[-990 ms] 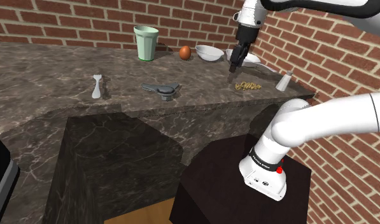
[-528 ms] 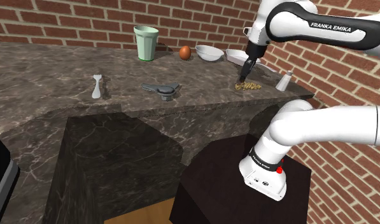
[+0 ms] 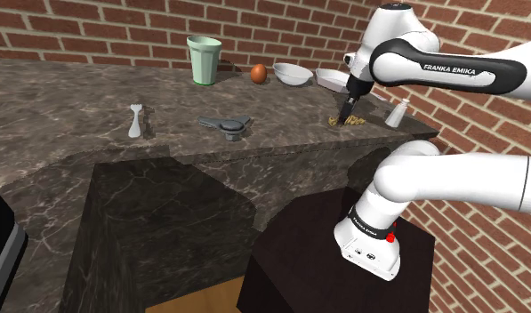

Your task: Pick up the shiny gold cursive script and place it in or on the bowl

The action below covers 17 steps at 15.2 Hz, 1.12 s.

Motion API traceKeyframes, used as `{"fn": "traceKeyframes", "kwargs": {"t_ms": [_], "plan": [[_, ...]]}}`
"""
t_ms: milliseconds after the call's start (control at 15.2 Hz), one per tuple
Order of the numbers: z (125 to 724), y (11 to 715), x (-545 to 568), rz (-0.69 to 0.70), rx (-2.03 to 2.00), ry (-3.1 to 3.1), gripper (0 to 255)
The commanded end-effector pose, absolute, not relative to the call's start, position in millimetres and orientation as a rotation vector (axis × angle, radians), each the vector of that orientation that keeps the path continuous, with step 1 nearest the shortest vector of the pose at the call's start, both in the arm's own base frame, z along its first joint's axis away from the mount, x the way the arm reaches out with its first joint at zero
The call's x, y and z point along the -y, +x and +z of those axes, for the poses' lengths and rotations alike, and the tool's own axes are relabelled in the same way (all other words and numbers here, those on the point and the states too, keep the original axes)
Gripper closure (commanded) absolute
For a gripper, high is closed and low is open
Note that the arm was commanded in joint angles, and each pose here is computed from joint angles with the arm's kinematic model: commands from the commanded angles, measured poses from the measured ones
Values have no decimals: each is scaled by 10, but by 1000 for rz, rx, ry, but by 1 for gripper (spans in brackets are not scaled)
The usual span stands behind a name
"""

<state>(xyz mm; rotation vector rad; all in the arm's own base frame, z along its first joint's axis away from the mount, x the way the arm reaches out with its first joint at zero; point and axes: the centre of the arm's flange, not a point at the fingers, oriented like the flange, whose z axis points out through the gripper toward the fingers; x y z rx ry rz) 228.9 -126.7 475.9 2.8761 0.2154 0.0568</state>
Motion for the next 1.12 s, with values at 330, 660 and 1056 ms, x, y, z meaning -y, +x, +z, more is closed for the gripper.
{"fn": "traceKeyframes", "kwargs": {"t_ms": [330, 660, 1056], "plan": [[4569, 2297, 1320, 58, -216, 2875, 0], [4569, 2297, 1320, 58, -216, 2875, 0], [4569, 2298, 1321, 58, -216, 2875, 255]]}}
